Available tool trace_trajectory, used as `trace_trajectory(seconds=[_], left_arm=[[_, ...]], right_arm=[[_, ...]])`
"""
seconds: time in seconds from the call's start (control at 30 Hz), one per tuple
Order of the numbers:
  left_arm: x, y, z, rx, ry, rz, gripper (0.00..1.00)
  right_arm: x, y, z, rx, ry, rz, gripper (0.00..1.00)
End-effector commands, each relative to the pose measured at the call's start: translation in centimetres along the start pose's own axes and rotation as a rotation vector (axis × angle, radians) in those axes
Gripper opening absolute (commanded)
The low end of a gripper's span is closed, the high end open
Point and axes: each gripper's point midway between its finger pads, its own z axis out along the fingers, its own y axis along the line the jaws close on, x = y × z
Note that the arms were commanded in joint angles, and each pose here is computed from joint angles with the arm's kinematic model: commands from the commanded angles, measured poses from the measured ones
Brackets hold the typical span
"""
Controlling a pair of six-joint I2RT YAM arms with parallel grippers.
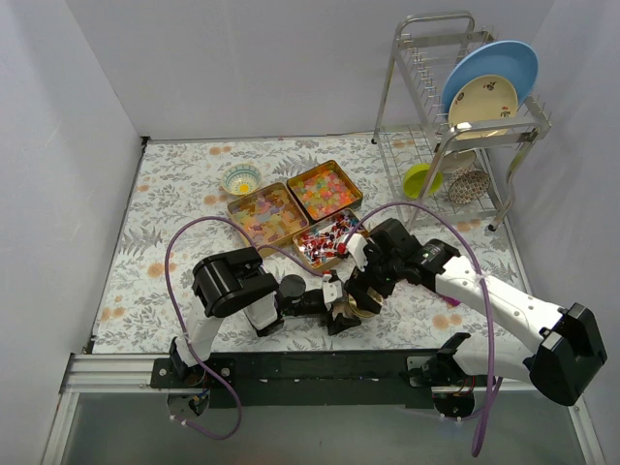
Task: Pack the candies
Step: Screw the bottle lid onto the packing bottle.
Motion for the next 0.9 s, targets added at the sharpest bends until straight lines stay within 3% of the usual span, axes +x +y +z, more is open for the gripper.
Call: trace_trajectory(seconds=[0.0,0.17,0.23,0.43,0.5,0.6,0.63,0.73,0.87], left_arm=[[3.9,0.5,-3.4,-0.118,0.001,-0.035,0.65],[4.4,0.6,-3.4,-0.121,0.022,-0.042,0.65],[4.4,0.5,-3.5,-0.115,0.025,-0.043,0.65],[4.7,0.7,-3.6,-0.115,0.05,-0.065,0.65],[5.2,0.9,-3.6,-0.124,0.066,-0.088,0.63],[5.2,0.8,-3.6,-0.112,0.063,-0.092,0.51],[5.1,0.7,-3.6,-0.106,0.06,-0.093,0.42],[5.3,0.4,-3.5,-0.089,0.061,-0.104,0.31],[5.8,0.2,-3.3,-0.068,0.077,-0.112,0.02]], right_arm=[[-3.0,-0.6,-2.3,0.031,-0.108,-0.041,0.98],[-5.0,-1.8,-4.2,0.093,-0.185,-0.052,0.97],[-4.8,-2.0,-4.4,0.065,-0.167,-0.141,0.97],[-3.2,-3.5,-2.9,-0.012,-0.123,-0.629,0.98],[-3.7,-2.6,-2.7,-0.094,-0.139,-0.683,0.98],[-4.0,-1.1,-2.5,-0.235,-0.134,-0.692,0.98],[-3.9,-1.0,-2.1,-0.261,-0.127,-0.682,0.97],[-4.3,-0.7,-1.9,-0.273,-0.154,-0.692,0.97],[-4.2,-0.5,-1.1,-0.276,-0.177,-0.679,0.96]])
